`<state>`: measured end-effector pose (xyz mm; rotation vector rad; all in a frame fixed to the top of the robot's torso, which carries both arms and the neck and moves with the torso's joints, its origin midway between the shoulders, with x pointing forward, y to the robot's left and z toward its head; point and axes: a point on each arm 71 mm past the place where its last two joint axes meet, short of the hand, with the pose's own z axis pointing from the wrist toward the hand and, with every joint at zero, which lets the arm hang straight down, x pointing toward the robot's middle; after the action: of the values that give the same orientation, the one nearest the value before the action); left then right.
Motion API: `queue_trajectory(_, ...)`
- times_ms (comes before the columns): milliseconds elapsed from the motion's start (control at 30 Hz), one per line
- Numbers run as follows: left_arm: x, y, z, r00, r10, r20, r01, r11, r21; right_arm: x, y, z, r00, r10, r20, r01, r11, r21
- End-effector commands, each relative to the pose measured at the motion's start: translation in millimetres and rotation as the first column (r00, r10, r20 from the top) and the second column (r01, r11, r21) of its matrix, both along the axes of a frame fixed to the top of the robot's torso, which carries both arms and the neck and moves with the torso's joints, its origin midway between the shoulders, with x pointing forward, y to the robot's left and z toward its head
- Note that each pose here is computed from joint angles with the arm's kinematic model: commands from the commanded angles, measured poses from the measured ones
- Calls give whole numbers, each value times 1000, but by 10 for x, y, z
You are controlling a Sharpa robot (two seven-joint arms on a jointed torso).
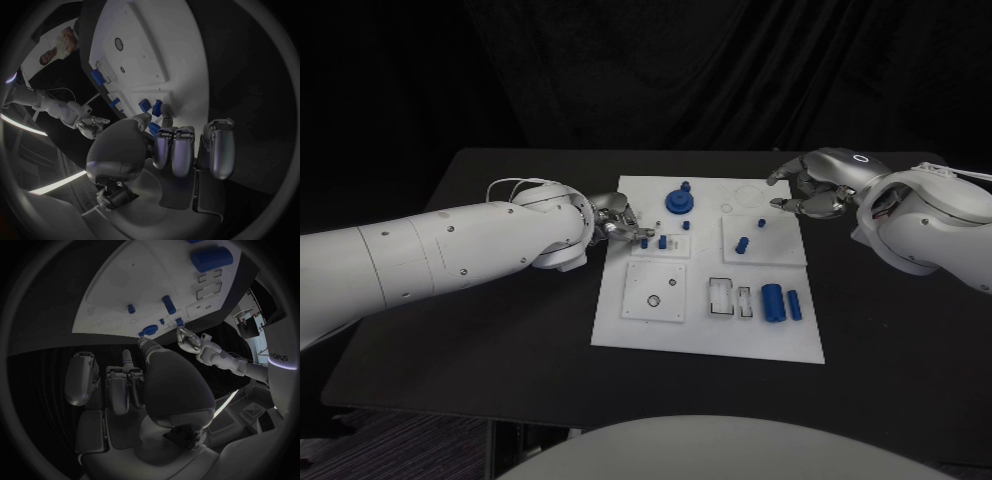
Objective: Assemble the parts on the task board
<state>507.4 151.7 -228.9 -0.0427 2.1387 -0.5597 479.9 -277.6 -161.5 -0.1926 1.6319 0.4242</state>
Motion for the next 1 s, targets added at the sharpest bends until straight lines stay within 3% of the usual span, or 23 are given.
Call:
queue_trajectory(33,-38,-11,-66,999,-17,-35,18,1000,11,0,-16,-17,1000,-19,-10,18,1000,-8)
queue_trajectory(600,-32,-15,-66,999,-22,-34,22,1000,8,1,-14,-24,1000,-21,-17,20,1000,-13)
queue_trajectory(1000,3,4,21,997,-14,74,20,996,-83,-1,-26,-25,1000,-24,-19,23,1000,-14)
